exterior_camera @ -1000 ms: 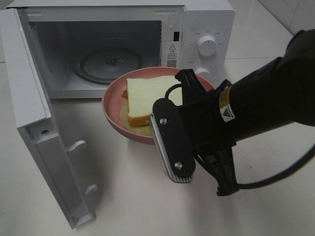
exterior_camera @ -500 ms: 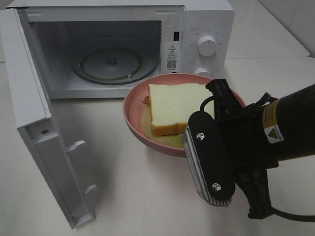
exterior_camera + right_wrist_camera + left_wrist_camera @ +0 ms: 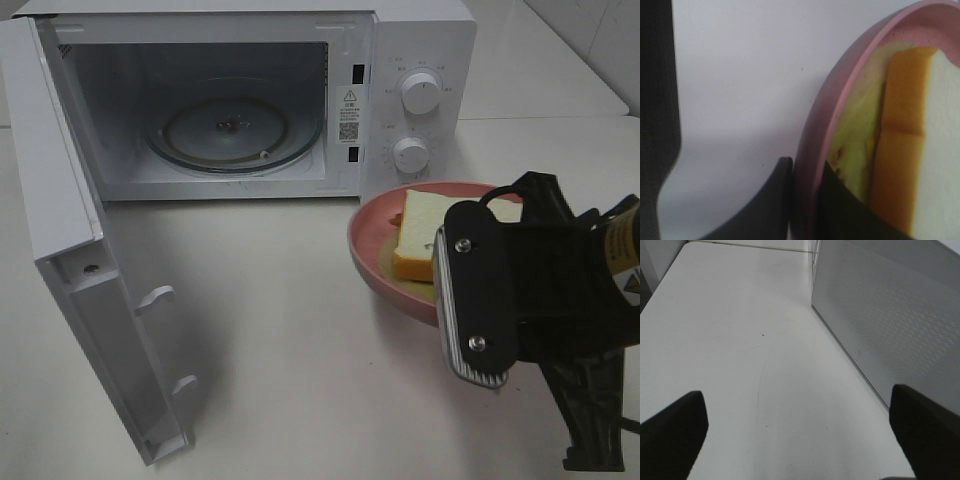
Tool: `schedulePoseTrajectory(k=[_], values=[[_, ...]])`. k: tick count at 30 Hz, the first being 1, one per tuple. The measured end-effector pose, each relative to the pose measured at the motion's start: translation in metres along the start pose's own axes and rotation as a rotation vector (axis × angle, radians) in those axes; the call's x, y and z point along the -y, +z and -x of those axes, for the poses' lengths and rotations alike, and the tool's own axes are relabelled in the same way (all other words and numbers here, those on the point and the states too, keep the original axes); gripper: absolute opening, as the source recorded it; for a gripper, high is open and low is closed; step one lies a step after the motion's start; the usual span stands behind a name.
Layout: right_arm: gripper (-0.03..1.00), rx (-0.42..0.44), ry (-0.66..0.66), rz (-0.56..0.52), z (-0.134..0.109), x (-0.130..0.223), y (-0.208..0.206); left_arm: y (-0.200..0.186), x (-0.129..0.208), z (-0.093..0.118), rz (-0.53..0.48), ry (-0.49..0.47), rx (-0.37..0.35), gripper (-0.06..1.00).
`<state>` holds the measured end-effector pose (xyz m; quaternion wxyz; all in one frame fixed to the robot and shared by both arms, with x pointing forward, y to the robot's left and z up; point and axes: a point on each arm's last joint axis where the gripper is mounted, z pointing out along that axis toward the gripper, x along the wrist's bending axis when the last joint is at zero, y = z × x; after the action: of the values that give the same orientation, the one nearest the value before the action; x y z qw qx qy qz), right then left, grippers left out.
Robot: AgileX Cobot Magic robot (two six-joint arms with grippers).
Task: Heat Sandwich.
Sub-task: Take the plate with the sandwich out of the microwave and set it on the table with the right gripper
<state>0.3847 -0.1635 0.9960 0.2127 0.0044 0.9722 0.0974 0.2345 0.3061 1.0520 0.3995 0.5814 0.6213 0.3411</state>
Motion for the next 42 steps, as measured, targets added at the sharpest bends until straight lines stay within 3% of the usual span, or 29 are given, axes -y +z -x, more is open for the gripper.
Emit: schedulePoseTrajectory(k=[4, 6, 20, 29, 39, 42], values=[[0.11, 0.018, 0.133, -0.071, 0.001, 0.007, -0.002, 0.0, 0.0, 0.0, 0.0, 0.0, 0.0, 0.9], [0.11, 0.067, 0.246, -0.118, 0.004, 0.013, -0.003, 0.0, 0.0, 0.0, 0.0, 0.0, 0.0, 0.9], [0.11, 0.261, 0.716, -0.217, 0.014, 0.027, -0.007, 0.0, 0.0, 0.0, 0.0, 0.0, 0.0, 0.9], [0.11, 0.367, 0.881, -0.434, 0.016, 0.037, 0.007, 0.0, 0.0, 0.0, 0.0, 0.0, 0.0, 0.9], [0.11, 0.414, 0.993, -0.468, 0.025, 0.03, 0.024, 0.0, 0.0, 0.0, 0.0, 0.0, 0.0, 0.9], [0.11, 0.43, 1.055, -0.495, 0.042, 0.036, 0.031, 0.0, 0.0, 0.0, 0.0, 0.0, 0.0, 0.9]])
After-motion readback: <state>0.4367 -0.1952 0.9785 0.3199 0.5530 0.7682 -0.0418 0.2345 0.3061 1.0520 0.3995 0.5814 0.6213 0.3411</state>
